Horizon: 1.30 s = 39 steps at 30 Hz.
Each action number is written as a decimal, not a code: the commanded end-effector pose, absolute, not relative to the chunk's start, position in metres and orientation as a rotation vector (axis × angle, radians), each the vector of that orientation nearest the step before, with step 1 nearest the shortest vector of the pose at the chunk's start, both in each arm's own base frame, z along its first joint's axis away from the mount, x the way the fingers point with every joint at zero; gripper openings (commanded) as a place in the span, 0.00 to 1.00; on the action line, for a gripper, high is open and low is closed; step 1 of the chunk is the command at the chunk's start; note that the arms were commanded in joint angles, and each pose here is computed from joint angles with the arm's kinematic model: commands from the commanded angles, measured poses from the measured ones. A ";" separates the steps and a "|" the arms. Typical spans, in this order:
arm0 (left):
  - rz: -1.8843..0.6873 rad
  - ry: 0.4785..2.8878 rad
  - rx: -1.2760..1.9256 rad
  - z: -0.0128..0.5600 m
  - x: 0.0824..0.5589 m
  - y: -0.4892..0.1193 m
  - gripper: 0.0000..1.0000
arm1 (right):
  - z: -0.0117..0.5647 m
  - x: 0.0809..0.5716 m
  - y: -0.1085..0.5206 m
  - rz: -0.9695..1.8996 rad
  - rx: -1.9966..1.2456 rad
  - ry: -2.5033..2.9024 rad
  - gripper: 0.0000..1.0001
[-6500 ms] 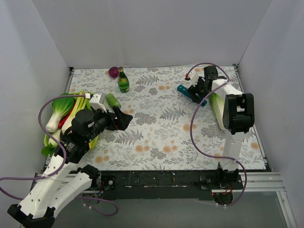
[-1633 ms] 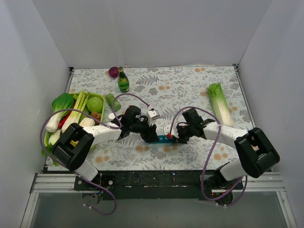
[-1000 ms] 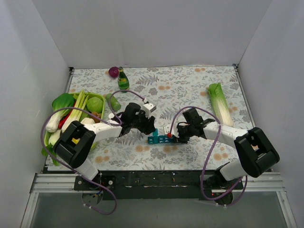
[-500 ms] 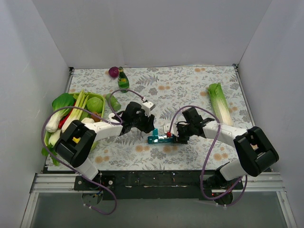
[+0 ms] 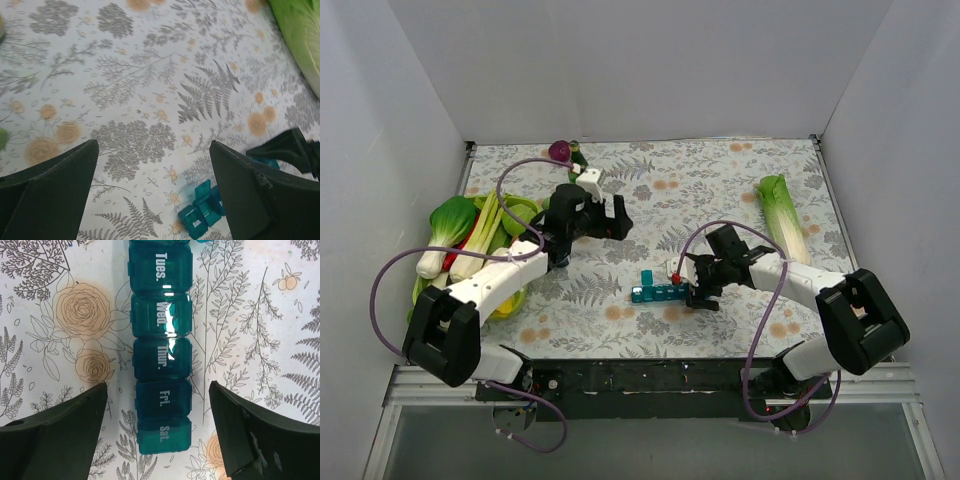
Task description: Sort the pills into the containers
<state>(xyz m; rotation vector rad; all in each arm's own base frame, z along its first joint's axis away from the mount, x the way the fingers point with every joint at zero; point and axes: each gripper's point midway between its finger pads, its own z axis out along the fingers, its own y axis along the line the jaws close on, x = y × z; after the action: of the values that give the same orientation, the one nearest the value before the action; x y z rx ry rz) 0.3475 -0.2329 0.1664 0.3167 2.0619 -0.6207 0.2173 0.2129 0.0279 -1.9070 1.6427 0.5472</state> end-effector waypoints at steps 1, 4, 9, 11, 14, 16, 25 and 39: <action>-0.517 2.149 0.007 0.173 0.371 -0.187 0.95 | 0.055 0.228 0.211 0.519 -1.851 1.627 0.90; -0.517 2.202 -0.151 0.166 0.383 -0.169 0.97 | 0.066 0.233 0.206 0.492 -1.817 1.617 0.90; -0.432 2.215 -0.381 0.156 0.400 -0.142 0.98 | 0.085 0.249 0.200 0.465 -1.704 1.618 0.90; -0.386 2.237 -0.475 0.146 0.406 -0.135 0.98 | 0.093 0.255 0.197 0.454 -1.641 1.636 0.90; -0.264 2.281 -0.601 0.124 0.416 -0.122 0.92 | 0.101 0.261 0.192 0.449 -1.592 1.642 0.90; -0.171 2.298 -0.671 0.119 0.422 -0.114 0.89 | 0.103 0.261 0.191 0.454 -1.585 1.636 0.90; 0.177 2.284 -0.843 0.088 0.429 -0.075 0.88 | 0.104 0.260 0.190 0.455 -1.574 1.633 0.90; 0.337 2.338 -0.772 0.047 0.454 -0.066 0.77 | 0.103 0.261 0.188 0.463 -1.561 1.643 0.90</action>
<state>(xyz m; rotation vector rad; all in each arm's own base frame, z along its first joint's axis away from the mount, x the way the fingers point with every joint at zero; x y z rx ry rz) 0.4413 -0.0775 0.0339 -0.7802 2.3917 0.2810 0.2522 0.1827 0.0835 -1.5966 1.7038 0.4642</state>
